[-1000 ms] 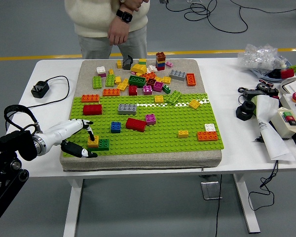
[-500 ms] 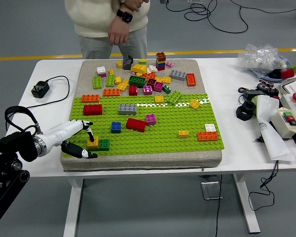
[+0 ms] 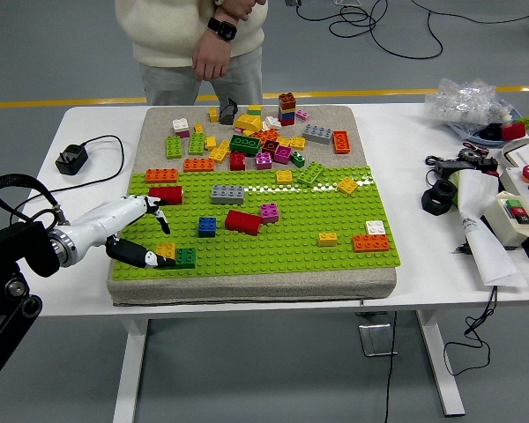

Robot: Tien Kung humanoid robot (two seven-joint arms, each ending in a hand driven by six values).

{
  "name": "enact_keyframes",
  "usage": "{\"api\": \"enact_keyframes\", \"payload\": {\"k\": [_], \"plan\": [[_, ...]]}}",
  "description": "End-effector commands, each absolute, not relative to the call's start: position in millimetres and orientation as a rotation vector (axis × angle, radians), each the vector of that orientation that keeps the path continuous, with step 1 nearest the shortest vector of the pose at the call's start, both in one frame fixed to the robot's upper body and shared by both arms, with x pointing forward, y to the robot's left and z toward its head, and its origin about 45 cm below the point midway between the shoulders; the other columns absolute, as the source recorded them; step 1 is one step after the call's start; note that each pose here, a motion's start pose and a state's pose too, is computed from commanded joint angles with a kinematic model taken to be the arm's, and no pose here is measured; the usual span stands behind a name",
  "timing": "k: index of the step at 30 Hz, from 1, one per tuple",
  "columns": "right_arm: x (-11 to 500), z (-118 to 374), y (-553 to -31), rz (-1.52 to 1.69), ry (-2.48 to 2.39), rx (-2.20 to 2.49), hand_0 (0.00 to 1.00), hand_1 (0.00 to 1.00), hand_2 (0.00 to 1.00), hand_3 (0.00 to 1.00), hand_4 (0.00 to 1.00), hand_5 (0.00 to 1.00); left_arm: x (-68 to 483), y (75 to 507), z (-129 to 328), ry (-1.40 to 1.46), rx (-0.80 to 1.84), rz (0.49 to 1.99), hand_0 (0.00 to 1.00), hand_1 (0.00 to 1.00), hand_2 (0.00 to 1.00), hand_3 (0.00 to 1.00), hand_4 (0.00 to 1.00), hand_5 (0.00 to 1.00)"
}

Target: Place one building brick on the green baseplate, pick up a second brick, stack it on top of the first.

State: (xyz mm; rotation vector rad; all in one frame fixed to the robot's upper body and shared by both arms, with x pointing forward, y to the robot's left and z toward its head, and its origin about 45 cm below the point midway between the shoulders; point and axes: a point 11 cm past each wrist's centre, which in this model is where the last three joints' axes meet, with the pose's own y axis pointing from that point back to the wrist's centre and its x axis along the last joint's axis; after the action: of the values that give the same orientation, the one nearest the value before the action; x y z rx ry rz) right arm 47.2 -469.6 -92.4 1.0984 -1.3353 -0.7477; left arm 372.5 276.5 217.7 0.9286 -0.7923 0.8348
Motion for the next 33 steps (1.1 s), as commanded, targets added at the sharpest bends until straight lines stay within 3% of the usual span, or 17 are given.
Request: {"api": "enact_keyframes", "payload": {"k": [1, 2, 7, 8, 19, 20, 25, 26, 31, 32, 33], "plan": [[47.2, -92.4, -469.6, -0.748, -1.335, 1.099, 0.765, 0.703, 0.738, 0.746, 0.998, 0.626, 372.8, 276.2, 218.5, -0.794, 0.927, 0.836, 0.998, 0.957, 0.906, 0.567, 0.998, 0.416], [47.5, -92.4, -469.5, -0.747, -1.335, 1.099, 0.765, 0.703, 0.738, 0.746, 0.998, 0.625, 375.5, 274.3, 222.2, -0.807, 0.917, 0.845, 0.998, 0.897, 0.841, 0.608, 0.998, 0.418], [48.3, -92.3, -469.7, -0.746, -1.334, 1.100, 0.765, 0.702, 0.737, 0.746, 0.998, 0.625, 390.3, 262.3, 235.9, -0.878, 0.882, 0.889, 0.998, 0.897, 0.841, 0.608, 0.998, 0.418], [48.3, -92.2, -469.7, -0.746, -1.334, 1.100, 0.765, 0.702, 0.737, 0.746, 0.998, 0.625, 391.8, 261.1, 237.4, -0.887, 0.880, 0.892, 0.982, 0.799, 0.751, 0.808, 0.998, 0.297], [53.3, -90.8, -471.4, -0.735, -1.335, 1.105, 0.765, 0.702, 0.737, 0.746, 0.998, 0.625, 425.0, 232.7, 247.1, -1.025, 0.963, 0.812, 0.969, 0.801, 0.769, 0.851, 0.998, 0.252], [53.7, -90.7, -471.5, -0.734, -1.335, 1.105, 0.765, 0.702, 0.737, 0.745, 0.998, 0.624, 426.8, 230.5, 246.6, -1.031, 0.972, 0.798, 0.978, 0.821, 0.809, 0.915, 0.998, 0.246], [55.9, -90.1, -472.3, -0.730, -1.337, 1.107, 0.765, 0.702, 0.737, 0.745, 0.998, 0.624, 435.3, 218.9, 243.1, -1.040, 0.975, 0.774, 0.978, 0.821, 0.809, 0.915, 0.998, 0.246], [56.0, -90.0, -472.3, -0.730, -1.337, 1.107, 0.765, 0.703, 0.737, 0.745, 0.998, 0.625, 436.0, 218.2, 242.9, -1.042, 0.974, 0.775, 0.964, 0.809, 0.756, 0.849, 0.998, 0.093], [57.1, -89.6, -472.9, -0.727, -1.337, 1.107, 0.765, 0.703, 0.737, 0.745, 0.998, 0.625, 442.3, 216.8, 240.4, -1.050, 0.967, 0.810, 0.964, 0.809, 0.756, 0.849, 0.998, 0.093], [57.4, -89.5, -473.1, -0.727, -1.337, 1.107, 0.765, 0.700, 0.737, 0.745, 0.998, 0.625, 443.4, 217.1, 239.4, -1.050, 0.967, 0.817, 0.903, 0.755, 0.678, 0.795, 0.953, 0.053], [57.8, -89.3, -473.3, -0.726, -1.338, 1.108, 0.765, 0.700, 0.737, 0.745, 0.998, 0.625, 444.6, 217.8, 237.9, -1.049, 0.968, 0.825, 0.903, 0.755, 0.678, 0.795, 0.953, 0.053]]}}
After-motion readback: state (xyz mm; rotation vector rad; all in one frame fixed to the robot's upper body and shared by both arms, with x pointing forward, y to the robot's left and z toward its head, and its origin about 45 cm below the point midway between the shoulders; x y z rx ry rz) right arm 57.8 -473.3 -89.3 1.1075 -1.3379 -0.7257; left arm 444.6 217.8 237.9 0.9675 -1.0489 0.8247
